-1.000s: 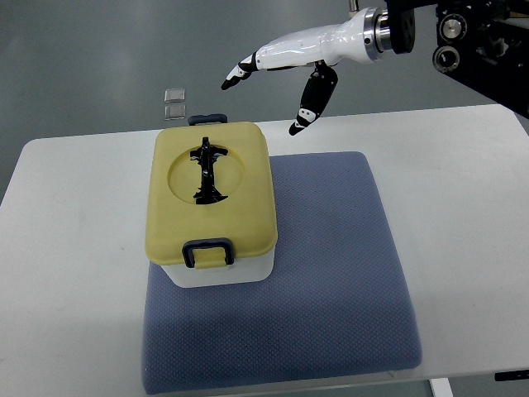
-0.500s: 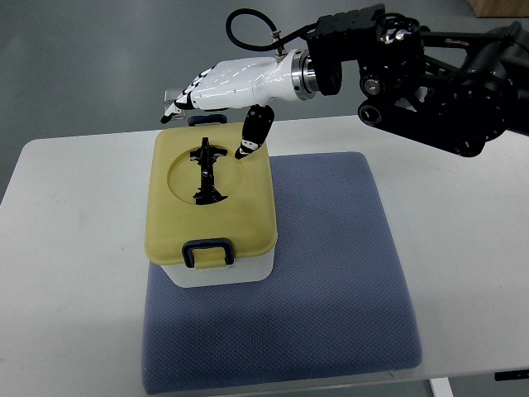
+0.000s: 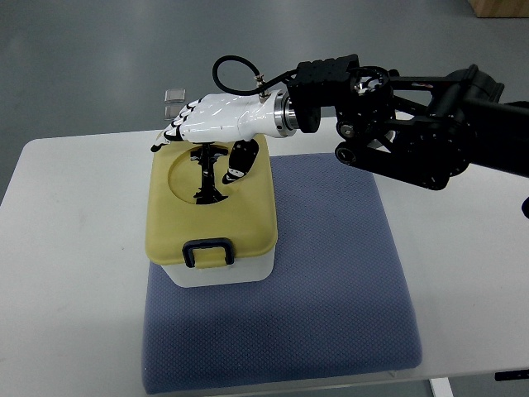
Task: Open white storage box with right hand
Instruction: 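Lower the right hand onto the lid and grasp the black handle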
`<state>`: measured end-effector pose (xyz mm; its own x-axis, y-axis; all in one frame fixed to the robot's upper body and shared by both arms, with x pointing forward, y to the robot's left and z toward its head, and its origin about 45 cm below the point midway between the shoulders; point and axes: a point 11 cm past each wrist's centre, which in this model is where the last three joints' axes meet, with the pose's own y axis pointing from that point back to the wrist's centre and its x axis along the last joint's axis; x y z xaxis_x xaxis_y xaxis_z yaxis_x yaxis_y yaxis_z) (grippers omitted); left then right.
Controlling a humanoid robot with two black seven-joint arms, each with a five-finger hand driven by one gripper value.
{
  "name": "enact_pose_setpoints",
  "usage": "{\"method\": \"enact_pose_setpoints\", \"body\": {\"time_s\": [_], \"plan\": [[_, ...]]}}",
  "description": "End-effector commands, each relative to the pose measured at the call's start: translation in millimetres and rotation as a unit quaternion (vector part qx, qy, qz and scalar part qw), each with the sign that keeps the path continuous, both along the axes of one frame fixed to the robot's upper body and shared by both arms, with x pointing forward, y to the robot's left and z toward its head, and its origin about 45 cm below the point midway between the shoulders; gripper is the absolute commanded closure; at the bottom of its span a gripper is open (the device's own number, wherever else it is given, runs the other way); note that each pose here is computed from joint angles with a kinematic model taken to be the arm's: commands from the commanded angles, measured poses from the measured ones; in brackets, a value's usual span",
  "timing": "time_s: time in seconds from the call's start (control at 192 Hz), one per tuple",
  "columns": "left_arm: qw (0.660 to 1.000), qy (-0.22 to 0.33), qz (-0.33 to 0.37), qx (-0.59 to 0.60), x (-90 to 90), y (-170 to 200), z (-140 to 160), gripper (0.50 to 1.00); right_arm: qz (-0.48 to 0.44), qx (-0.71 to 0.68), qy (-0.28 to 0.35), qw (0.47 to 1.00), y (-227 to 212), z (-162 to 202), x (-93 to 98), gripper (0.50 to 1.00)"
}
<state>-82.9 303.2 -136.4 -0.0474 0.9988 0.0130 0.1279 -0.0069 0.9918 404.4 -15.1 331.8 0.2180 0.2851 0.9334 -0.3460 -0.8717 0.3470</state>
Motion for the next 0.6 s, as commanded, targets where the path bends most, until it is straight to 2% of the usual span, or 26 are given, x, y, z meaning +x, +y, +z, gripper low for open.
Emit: {"method": "enact_pose_setpoints", "body": {"time_s": [0.0,0.099,0.266,0.302,0.458,0.531,0.594], "plan": [[1.0,0.0,0.0,-0.001,0.0,-0.2,0.0,0.5,0.002,0.009,-0.005,1.0,4.6,-0.9,-0.6,0.579],[1.0,0.0,0.001,0.0,0.0,0.0,0.0,0.5,0.004,0.012,-0.005,1.0,8.5,-2.3,-1.7,0.591],[1.0,0.0,0.001,0.002,0.0,1.0,0.0,0.5,0.002,0.024,-0.014,1.0,10.2,0.3,0.1,0.64],[1.0,0.0,0.001,0.002,0.0,1.0,0.0,0.5,0.003,0.025,-0.014,1.0,10.9,0.7,-0.2,0.67],[1.0,0.001,0.0,0.001,-0.3,1.0,0.0,0.5,0.003,0.028,-0.013,1.0,12.6,-0.6,-0.7,0.722],[1.0,0.0,0.0,0.002,-0.1,1.0,0.0,0.5,0.001,0.032,-0.015,0.999,13.0,-0.9,-0.1,0.767],[1.0,0.0,0.0,0.002,-0.1,1.0,0.0,0.5,0.002,0.034,-0.015,0.999,13.7,-0.8,-0.5,0.838]]}}
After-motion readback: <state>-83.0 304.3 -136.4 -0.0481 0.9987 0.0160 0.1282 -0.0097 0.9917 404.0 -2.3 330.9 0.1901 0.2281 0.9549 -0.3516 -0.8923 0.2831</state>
